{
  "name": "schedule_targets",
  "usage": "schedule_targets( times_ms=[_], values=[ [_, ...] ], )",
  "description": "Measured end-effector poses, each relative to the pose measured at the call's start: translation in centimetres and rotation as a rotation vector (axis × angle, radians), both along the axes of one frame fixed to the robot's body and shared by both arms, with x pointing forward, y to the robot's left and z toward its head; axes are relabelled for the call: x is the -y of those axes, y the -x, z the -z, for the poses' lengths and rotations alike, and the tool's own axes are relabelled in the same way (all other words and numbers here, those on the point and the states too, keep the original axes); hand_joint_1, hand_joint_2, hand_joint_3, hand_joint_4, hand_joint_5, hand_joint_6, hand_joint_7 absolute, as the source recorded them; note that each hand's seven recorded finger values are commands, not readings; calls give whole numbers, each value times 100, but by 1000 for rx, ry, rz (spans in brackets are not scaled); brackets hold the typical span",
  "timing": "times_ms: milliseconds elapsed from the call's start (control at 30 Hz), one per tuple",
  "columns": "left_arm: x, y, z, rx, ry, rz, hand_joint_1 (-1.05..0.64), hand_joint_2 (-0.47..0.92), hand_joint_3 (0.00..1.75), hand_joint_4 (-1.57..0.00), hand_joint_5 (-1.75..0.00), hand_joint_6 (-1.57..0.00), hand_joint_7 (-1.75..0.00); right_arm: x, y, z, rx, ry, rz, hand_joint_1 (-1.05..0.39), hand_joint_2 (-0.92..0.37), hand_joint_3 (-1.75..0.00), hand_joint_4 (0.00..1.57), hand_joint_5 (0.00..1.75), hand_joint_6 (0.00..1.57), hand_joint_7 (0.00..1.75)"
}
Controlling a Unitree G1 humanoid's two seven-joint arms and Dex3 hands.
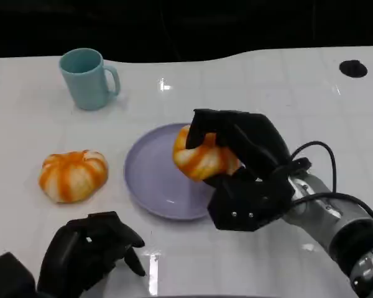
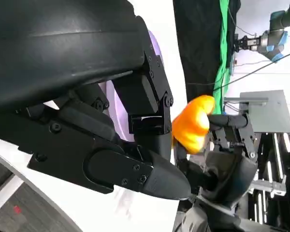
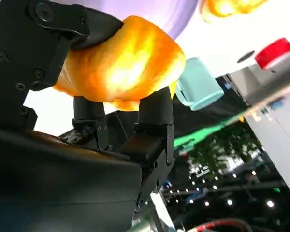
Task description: Grasp the bread from the table and place it into the plate.
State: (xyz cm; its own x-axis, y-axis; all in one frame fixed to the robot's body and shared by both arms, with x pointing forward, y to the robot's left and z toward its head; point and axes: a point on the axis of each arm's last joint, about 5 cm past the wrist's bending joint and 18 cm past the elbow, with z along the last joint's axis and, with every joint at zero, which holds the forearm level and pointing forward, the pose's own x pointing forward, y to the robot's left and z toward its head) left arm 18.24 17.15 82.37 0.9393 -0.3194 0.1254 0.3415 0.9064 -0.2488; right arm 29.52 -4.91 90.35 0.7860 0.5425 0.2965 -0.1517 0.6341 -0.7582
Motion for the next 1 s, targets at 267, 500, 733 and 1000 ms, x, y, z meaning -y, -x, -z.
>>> schedule_targets(
  times_ms=[267, 500, 733, 1000],
  values=[
    [5, -4, -18, 9, 1, 1, -93, 92, 9, -110, -121, -116, -73, -48, -47, 2, -107, 116, -12, -37, -76, -41, 39, 53, 55, 9],
    [11, -2, -21, 7, 2, 4, -93, 92, 9, -110, -120, -117, -72, -41, -88, -43, -166, 264, -73, -62, -92, -22, 2, 42, 26, 0],
    [9, 0, -20, 7, 2, 3, -92, 92, 10, -110, -119, -117, -71, -14, -128, -140, -160, 337, -120, -71, -92, -30, 0, 37, 21, 0],
    [12, 3, -21, 7, 3, 2, -92, 92, 9, -111, -119, -118, -71, 77, -134, -271, -129, 286, -159, -69, -92, -29, 1, 40, 22, 1]
  ],
)
